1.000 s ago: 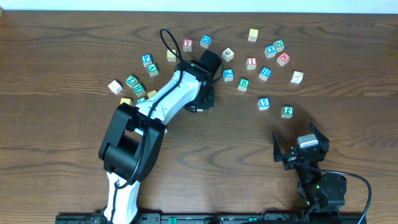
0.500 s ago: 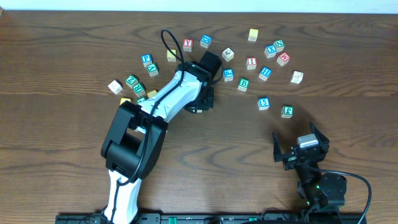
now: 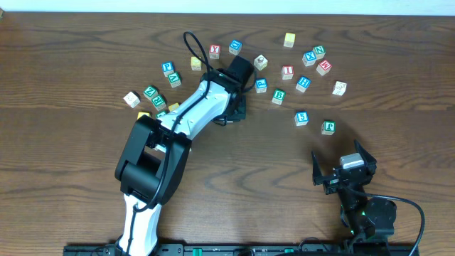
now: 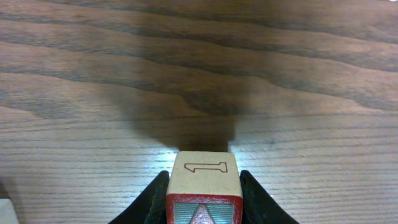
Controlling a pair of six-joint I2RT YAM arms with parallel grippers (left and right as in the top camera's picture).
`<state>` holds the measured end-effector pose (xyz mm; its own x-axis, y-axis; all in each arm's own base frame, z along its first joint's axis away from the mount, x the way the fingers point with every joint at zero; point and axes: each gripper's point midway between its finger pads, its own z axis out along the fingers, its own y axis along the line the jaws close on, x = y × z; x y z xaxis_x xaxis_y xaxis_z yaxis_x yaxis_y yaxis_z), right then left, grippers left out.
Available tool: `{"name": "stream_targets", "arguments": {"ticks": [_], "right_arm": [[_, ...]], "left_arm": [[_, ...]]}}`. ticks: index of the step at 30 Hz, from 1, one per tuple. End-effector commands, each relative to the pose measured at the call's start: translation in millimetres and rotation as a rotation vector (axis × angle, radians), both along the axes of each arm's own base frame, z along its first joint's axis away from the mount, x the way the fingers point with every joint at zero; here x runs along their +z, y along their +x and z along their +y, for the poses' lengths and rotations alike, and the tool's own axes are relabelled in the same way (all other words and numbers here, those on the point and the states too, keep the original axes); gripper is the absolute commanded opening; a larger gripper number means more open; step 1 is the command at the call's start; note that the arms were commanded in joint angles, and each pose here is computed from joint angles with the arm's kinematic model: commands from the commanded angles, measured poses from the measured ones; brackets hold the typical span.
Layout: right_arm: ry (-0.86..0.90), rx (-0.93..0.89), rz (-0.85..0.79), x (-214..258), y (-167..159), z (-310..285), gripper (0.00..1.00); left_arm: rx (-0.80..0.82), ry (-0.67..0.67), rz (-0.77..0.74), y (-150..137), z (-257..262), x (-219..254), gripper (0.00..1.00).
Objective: Spell out AI2
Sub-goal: 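Lower the red A block onto the table and open the left gripper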
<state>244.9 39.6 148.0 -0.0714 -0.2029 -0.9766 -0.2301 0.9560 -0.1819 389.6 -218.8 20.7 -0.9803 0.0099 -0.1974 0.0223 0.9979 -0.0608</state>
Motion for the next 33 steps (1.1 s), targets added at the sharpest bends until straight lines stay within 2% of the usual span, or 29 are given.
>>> {"name": "stream_targets", "arguments": {"ticks": [1,33], "right_arm": [[-0.008,0.021,0.003,-1,-1,4,0.99],[-0.008,0.021,0.003,-1,-1,4,0.99]], "left_arm": [[0.025,0.037,0.01,3,16,-9,0.26],[-0.011,-0.005,0.068,-4,12,-19,0.25]]}}
